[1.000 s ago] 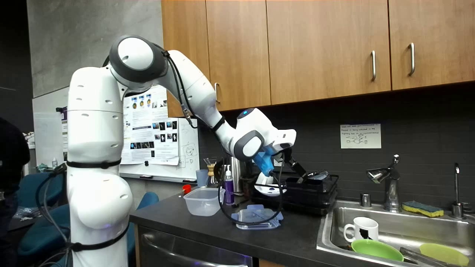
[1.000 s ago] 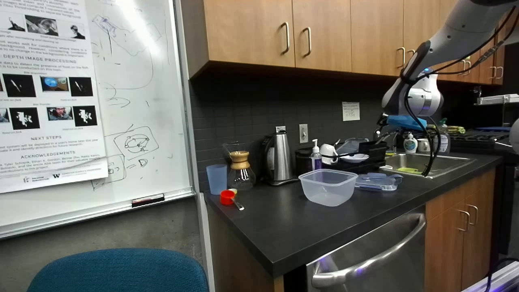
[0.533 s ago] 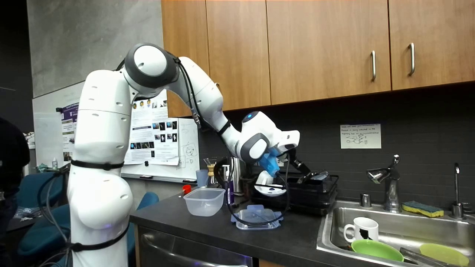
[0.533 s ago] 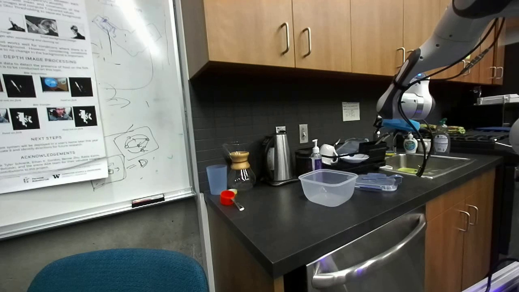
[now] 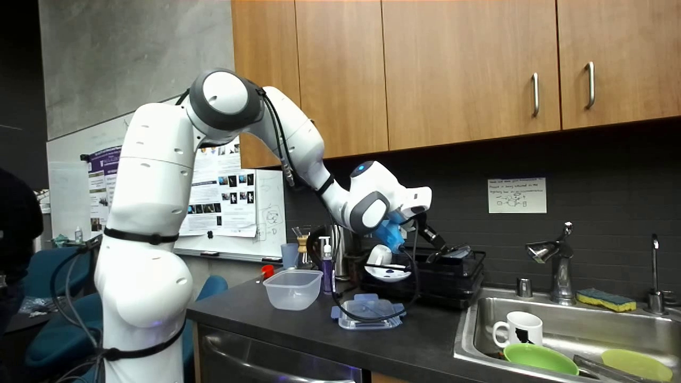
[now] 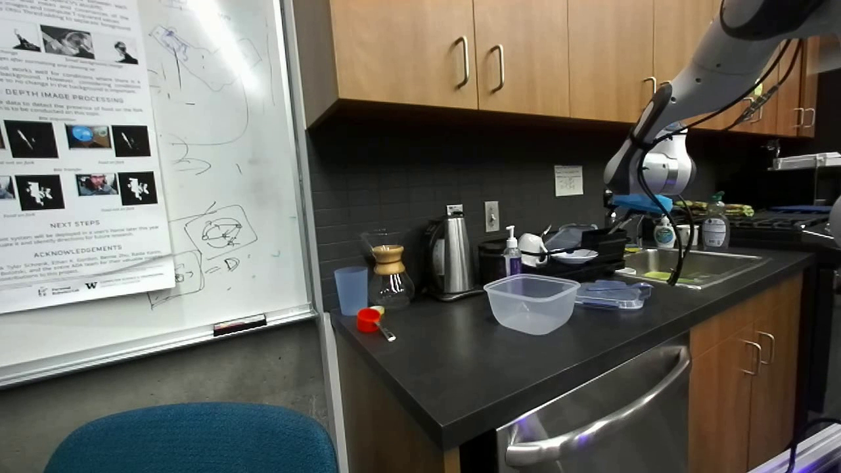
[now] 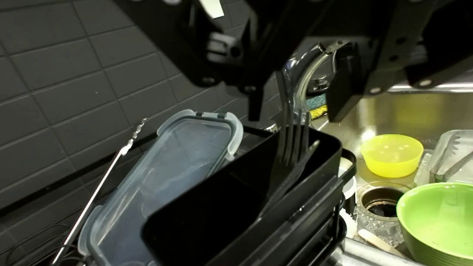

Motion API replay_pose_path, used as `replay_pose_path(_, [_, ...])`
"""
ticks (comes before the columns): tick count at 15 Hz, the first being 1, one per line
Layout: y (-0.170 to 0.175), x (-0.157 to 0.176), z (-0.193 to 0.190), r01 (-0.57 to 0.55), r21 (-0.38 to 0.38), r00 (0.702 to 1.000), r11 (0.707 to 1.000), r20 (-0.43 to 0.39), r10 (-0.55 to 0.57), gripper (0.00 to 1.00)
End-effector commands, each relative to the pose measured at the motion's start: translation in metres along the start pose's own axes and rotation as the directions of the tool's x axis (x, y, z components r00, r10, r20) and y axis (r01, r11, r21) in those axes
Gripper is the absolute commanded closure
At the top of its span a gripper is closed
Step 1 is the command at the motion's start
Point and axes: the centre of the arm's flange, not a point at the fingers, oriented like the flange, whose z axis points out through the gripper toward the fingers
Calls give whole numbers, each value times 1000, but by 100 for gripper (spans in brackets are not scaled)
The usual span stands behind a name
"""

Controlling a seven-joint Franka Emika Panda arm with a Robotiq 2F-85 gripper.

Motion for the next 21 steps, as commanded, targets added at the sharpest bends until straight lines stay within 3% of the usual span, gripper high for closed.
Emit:
replay_pose_path(1, [-11,2,2,-8,-6,1000,1000,-5,8,84])
replay_pose_path(4, [-9,0,5,-20,-8,1000,1000,14,20,100])
replay_pose_path(7, [-7,1,6,-40,-9,998,999,38,41,98])
replay_pose_path(8, [-7,1,6,-45,-10,998,999,43,45,81])
replay_pose_path(9, [-7,2,7,-47,-13,998,999,46,48,95])
replay_pose_path(10, [-8,3,7,-47,-15,998,999,48,48,99])
replay_pose_path(21, [-6,5,-15,-60,0,998,998,27,60,100])
